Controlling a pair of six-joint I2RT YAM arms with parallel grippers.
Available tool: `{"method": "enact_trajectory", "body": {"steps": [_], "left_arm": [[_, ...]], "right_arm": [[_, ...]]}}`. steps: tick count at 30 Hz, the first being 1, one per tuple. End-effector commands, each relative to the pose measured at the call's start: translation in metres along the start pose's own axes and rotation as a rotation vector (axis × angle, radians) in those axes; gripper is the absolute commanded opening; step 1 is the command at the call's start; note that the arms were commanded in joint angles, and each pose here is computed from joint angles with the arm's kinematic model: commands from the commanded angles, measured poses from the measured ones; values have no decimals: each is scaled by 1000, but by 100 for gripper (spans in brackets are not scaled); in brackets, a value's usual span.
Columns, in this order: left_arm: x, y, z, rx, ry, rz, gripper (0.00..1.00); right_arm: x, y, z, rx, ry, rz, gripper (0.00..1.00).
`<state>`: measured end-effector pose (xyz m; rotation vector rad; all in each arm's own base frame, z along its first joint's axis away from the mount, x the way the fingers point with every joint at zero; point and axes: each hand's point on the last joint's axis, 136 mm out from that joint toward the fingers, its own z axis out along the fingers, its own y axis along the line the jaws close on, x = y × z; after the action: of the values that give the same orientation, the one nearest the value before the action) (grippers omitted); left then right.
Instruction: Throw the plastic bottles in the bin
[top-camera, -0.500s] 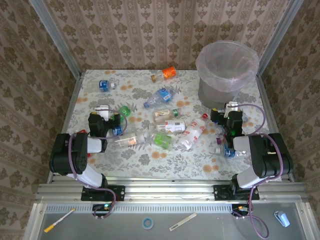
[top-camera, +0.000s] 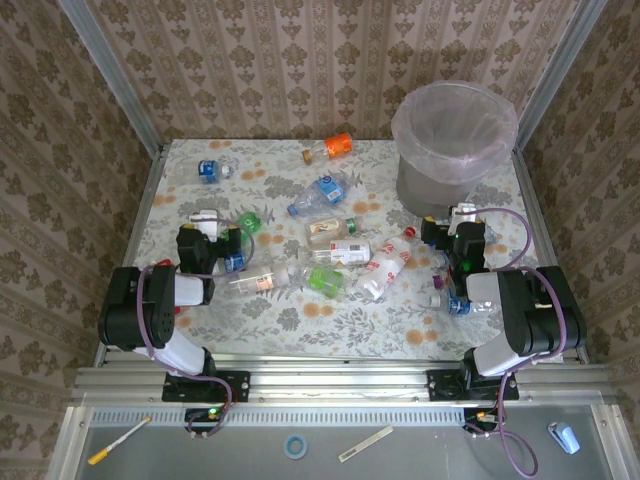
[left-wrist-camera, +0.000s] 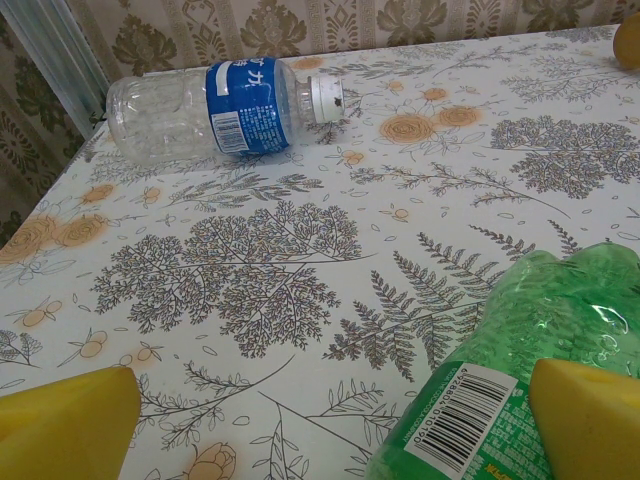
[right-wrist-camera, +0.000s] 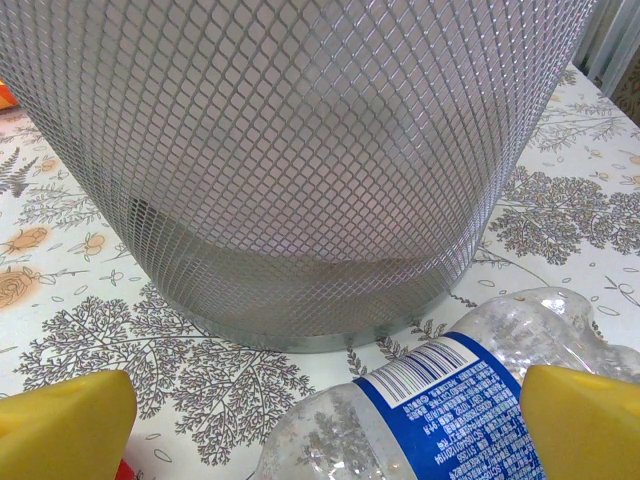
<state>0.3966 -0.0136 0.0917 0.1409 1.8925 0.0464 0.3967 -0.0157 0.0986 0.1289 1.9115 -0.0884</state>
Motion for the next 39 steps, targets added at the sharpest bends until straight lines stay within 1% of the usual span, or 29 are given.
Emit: {"method": "enact_trajectory", "body": {"steps": [1, 5, 22, 25, 27, 29, 31, 33, 36, 39], "left_arm": [[-7, 1, 1, 14, -4, 13, 100], [-5, 9, 3, -12, 10, -15, 100], [-5, 9, 3, -11, 9, -17, 100], [-9, 9, -3, -20, -19, -11, 100], [-21, 5, -16, -38, -43, 21, 100], [-37, 1, -29, -62, -23, 41, 100], [-55, 2, -41, -85, -12, -8, 100], [-73, -3, -55, -72, -44, -52, 100], [-100, -14, -79, -30, -76, -130, 100], [-117, -36, -102, 48, -61, -167, 100]], "right_arm": [[-1, -4, 0, 28, -9, 3, 100], [-1, -4, 0, 28, -9, 3, 100], [0, -4, 0, 28, -9, 3, 100], [-11, -1, -5, 41, -20, -19, 100], [-26, 3, -16, 59, -5, -51, 100], [-43, 8, -33, 49, -13, -40, 100], [-55, 16, -48, 33, -19, -39, 100], [-66, 23, -64, 26, -12, -39, 100], [-79, 36, -87, -17, 14, -23, 100], [-87, 45, -115, -65, 48, 17, 100]]}}
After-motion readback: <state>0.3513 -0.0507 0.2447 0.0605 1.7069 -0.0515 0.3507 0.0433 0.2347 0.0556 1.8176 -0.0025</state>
